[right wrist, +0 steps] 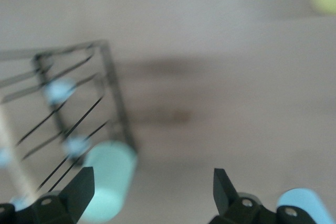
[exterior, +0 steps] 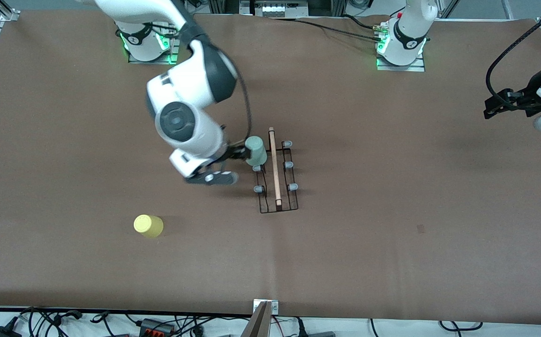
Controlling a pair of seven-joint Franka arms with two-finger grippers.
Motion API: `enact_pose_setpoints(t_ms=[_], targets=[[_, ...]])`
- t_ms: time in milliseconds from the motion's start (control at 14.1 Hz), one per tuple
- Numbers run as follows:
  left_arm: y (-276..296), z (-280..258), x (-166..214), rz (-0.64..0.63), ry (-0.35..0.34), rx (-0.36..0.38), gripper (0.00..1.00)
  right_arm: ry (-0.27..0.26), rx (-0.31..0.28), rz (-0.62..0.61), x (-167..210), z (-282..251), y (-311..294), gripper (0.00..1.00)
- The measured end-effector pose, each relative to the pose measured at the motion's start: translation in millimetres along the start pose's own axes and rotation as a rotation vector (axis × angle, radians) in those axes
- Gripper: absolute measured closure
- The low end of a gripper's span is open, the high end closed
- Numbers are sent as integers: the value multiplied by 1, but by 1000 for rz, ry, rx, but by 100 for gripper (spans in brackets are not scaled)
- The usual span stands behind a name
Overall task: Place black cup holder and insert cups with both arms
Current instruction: 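Move the right gripper to the yellow cup and grasp it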
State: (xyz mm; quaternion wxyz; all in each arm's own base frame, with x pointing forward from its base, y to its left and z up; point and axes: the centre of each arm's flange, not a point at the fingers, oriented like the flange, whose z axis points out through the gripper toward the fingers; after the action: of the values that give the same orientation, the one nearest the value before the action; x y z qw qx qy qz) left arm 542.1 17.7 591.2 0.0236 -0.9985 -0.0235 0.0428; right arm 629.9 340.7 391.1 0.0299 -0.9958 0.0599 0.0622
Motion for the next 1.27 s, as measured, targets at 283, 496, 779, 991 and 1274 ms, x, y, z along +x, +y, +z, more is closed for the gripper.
enact_pose_setpoints(t_ms=[283,496,779,991,1274], targets=[[2,0,0,5,-1,0,0,141,-19,168,90,15,116,0],[2,0,0,6,-2,0,0,235,-72,124,132,47,174,0],[1,0,0,6,-4,0,0,239,-100,81,149,78,203,0],[1,0,0,6,-4,0,0,224,-107,61,151,99,204,0],[2,0,0,6,-4,0,0,185,-87,45,151,125,203,0]])
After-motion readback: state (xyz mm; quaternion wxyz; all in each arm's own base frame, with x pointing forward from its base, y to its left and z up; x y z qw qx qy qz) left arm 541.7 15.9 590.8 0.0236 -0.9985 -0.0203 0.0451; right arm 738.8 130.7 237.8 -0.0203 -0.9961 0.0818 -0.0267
